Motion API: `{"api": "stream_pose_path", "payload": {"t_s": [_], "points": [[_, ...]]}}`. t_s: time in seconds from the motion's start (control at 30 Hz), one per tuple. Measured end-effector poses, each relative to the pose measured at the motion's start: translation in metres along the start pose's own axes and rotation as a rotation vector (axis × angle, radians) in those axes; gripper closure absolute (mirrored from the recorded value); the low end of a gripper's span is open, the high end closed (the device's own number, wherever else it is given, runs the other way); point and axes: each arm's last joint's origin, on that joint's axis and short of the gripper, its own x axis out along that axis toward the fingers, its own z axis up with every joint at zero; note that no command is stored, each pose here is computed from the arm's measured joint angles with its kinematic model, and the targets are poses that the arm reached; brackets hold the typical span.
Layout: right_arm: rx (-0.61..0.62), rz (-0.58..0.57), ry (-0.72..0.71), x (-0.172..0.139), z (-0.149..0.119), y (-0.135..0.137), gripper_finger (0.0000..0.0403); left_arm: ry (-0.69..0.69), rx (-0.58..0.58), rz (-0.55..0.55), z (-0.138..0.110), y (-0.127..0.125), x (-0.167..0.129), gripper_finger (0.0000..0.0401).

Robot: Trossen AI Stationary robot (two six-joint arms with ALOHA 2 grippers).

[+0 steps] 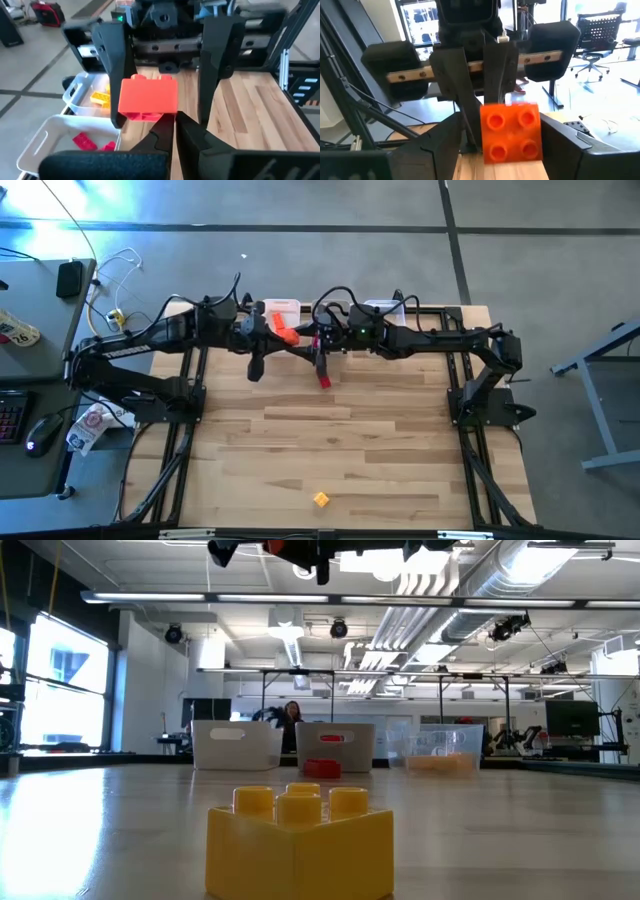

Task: Sort & place blocks by color
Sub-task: Put the orange game piece into the white bin

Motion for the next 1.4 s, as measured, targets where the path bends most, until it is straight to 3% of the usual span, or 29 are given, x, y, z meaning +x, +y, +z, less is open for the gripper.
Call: {"api": "stream_pose_path", "payload": {"t_s": [0.47,0.87,1.2,1.4], "points": [[0.008,0.007,0.049,-0.001,-0.004,-0.001,0.0286,0.057,-0.007,-0.013,-0.006,0.001,0.011,0.0401],[0.009,-0.016,0.047,0.000,-0.004,-0.001,0.0286,0.075,-0.037,-0.005,-0.007,0.001,0.011,0.0396],[0.025,-0.021,0.041,-0.004,0.000,-0.003,0.0286,0.077,-0.074,-0.008,-0.007,0.001,0.011,0.0319],[0.023,0.048,-0.011,-0.015,0.018,0.002,0.0286,0.103,-0.089,0.003,-0.010,0.001,0.009,0.0269]]}}
